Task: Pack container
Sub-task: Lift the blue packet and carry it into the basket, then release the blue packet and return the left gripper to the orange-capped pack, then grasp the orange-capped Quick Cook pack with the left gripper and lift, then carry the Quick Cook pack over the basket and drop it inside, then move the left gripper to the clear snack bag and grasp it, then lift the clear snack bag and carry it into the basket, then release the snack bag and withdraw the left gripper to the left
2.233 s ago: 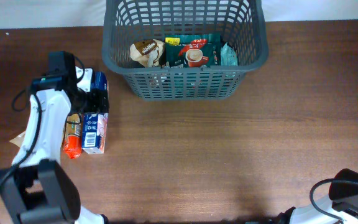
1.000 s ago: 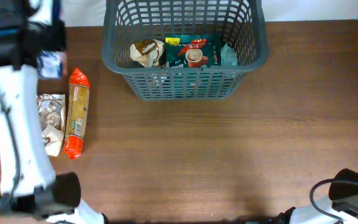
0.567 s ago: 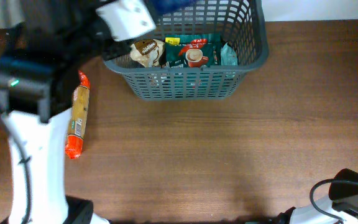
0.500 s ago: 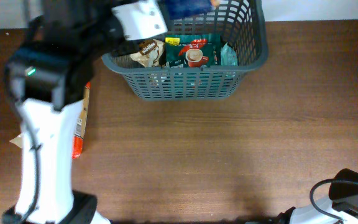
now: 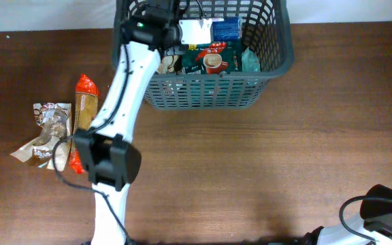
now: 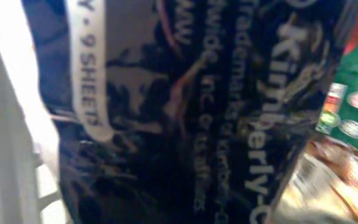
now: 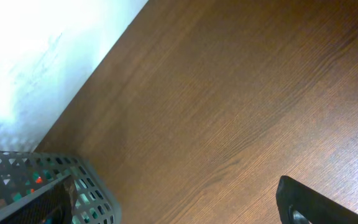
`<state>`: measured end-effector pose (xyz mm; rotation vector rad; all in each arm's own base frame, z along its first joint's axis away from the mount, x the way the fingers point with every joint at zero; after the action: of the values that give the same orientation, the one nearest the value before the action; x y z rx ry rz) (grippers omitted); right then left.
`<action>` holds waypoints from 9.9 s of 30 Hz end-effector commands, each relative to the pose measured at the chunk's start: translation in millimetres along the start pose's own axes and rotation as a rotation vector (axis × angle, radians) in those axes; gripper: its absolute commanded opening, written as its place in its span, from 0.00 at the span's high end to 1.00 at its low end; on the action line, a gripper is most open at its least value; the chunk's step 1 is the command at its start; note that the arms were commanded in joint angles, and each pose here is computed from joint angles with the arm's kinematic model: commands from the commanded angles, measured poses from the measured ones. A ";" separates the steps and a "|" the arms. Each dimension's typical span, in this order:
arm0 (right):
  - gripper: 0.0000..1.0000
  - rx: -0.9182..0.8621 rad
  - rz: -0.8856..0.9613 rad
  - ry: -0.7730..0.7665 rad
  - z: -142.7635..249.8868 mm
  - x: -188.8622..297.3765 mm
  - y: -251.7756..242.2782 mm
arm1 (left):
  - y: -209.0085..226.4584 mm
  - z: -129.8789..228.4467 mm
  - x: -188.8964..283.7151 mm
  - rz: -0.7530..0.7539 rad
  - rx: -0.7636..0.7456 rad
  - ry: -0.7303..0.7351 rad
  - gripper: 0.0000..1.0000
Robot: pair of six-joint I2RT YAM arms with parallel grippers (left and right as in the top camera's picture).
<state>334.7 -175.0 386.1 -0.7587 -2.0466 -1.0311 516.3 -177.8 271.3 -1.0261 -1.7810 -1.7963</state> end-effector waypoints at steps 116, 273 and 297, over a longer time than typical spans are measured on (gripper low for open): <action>0.01 -0.007 -0.012 -0.015 0.7 8.2 0.2 | 17.3 1.8 321.9 -0.349 0.003 0.003 0.98; 0.01 -0.007 -0.012 -0.015 0.7 8.2 0.2 | -35.5 -52.2 36.9 0.217 0.032 0.039 0.66; 0.01 -0.007 -0.012 -0.015 0.7 8.2 0.2 | 36.5 104.6 283.6 -0.475 0.979 0.142 0.28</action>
<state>334.7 -175.0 385.9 -0.7589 -2.0456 -1.0315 390.7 -66.1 485.5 -0.2699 -2.3717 -1.2290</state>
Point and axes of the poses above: each gripper's point midway between its finger pads, its own x axis back along the fingers, its own y axis along the line the jaws close on, z = x × y, the point moved 7 cm from there along x, back along the fingers, and after that the axes turned 11 degrees about -x, right-handed, at the moved point
